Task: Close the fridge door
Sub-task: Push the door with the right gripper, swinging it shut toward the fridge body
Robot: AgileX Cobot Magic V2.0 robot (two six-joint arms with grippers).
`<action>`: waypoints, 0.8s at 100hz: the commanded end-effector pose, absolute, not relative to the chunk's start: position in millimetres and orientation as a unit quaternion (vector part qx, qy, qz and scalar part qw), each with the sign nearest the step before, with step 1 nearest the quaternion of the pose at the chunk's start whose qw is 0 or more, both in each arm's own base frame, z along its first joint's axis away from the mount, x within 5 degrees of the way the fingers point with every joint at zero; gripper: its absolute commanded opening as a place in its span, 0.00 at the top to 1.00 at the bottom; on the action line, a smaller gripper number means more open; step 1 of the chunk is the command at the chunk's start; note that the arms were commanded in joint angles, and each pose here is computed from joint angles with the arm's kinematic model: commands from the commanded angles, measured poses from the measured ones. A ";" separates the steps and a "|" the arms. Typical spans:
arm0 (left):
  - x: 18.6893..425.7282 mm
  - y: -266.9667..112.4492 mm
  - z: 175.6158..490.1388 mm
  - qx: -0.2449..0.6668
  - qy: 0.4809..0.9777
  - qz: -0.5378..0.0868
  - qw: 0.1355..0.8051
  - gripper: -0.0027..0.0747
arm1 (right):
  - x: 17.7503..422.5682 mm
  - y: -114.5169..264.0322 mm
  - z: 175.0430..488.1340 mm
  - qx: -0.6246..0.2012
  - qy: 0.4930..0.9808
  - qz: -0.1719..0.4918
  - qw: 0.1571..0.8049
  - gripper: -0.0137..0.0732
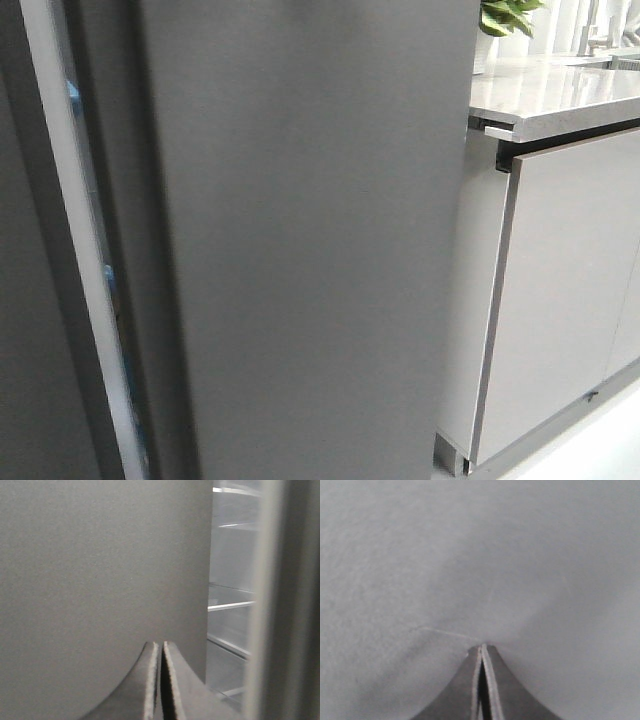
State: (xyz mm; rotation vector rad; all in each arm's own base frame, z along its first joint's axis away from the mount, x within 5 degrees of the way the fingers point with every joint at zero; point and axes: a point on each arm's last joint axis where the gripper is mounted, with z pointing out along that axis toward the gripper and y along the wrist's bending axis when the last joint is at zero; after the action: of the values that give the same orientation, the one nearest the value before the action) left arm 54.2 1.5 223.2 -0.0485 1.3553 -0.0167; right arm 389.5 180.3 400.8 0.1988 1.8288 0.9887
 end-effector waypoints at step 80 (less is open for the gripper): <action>53.7 1.7 218.6 -0.025 0.607 -0.010 0.794 0.99 | 432.1 233.7 434.1 -0.032 0.712 0.391 0.583 0.90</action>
State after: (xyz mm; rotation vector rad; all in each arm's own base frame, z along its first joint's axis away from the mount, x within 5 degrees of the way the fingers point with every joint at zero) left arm 54.2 1.5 223.2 -0.0485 1.3553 -0.0167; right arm 454.6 249.9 376.5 -0.0383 1.8023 0.9360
